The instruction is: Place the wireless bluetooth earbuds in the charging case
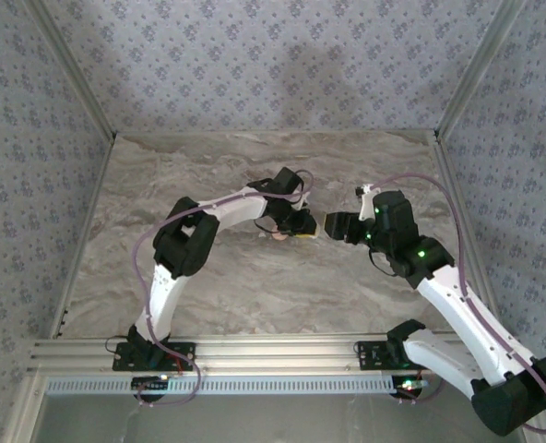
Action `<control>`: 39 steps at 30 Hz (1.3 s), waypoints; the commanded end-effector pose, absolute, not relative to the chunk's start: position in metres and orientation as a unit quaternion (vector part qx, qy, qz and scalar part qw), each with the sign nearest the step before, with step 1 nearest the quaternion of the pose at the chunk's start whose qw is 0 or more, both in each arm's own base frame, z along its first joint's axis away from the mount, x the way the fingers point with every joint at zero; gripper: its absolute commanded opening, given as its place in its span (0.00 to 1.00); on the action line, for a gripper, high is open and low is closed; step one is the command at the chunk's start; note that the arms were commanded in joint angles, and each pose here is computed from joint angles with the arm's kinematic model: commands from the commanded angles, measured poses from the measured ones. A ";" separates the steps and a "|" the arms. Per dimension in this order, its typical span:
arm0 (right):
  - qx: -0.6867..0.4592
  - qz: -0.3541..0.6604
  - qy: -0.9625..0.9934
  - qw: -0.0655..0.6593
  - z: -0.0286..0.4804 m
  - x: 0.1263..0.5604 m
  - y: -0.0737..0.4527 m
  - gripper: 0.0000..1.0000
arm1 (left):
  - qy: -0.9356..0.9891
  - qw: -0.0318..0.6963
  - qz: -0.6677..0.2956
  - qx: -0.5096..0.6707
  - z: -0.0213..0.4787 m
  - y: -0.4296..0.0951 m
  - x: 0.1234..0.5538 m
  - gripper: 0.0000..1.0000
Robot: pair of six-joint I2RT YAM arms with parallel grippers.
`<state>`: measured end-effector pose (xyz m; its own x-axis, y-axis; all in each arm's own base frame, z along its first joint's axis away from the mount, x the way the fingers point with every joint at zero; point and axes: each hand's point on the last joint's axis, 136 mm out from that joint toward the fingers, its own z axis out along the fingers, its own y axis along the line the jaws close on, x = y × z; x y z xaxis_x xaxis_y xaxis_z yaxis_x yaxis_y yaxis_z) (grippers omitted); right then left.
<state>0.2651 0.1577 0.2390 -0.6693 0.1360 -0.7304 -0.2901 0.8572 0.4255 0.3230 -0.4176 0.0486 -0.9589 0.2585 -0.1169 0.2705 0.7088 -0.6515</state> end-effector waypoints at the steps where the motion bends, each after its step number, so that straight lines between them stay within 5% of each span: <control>1: -0.034 0.261 0.879 0.397 0.235 0.259 0.153 0.65 | 0.932 -0.027 -0.334 0.138 0.041 -0.411 0.316 0.22; 15: -0.043 0.196 0.883 0.424 0.229 0.269 0.130 0.73 | 0.948 0.074 -0.262 0.166 0.104 -0.365 0.352 0.66; 18: -0.046 0.141 0.877 0.456 0.223 0.284 0.109 0.80 | 0.942 0.148 -0.247 0.171 0.148 -0.343 0.369 0.79; 19: -0.048 0.118 0.874 0.470 0.222 0.291 0.101 0.98 | 0.938 0.177 -0.243 0.171 0.165 -0.333 0.373 0.92; 20: -0.045 0.095 0.871 0.481 0.220 0.296 0.092 1.00 | 0.933 0.208 -0.239 0.170 0.183 -0.323 0.378 0.99; 26: 0.002 -0.012 0.848 0.531 0.196 0.332 0.025 1.00 | 0.903 0.380 -0.156 0.125 0.242 -0.228 0.396 1.00; 32: 0.008 -0.017 0.845 0.534 0.145 0.349 -0.008 1.00 | 0.841 0.540 -0.035 0.019 0.243 -0.096 0.395 1.00; 39: -0.001 -0.003 0.828 0.561 0.118 0.362 -0.007 1.00 | 0.824 0.551 0.093 -0.092 0.174 0.012 0.380 1.00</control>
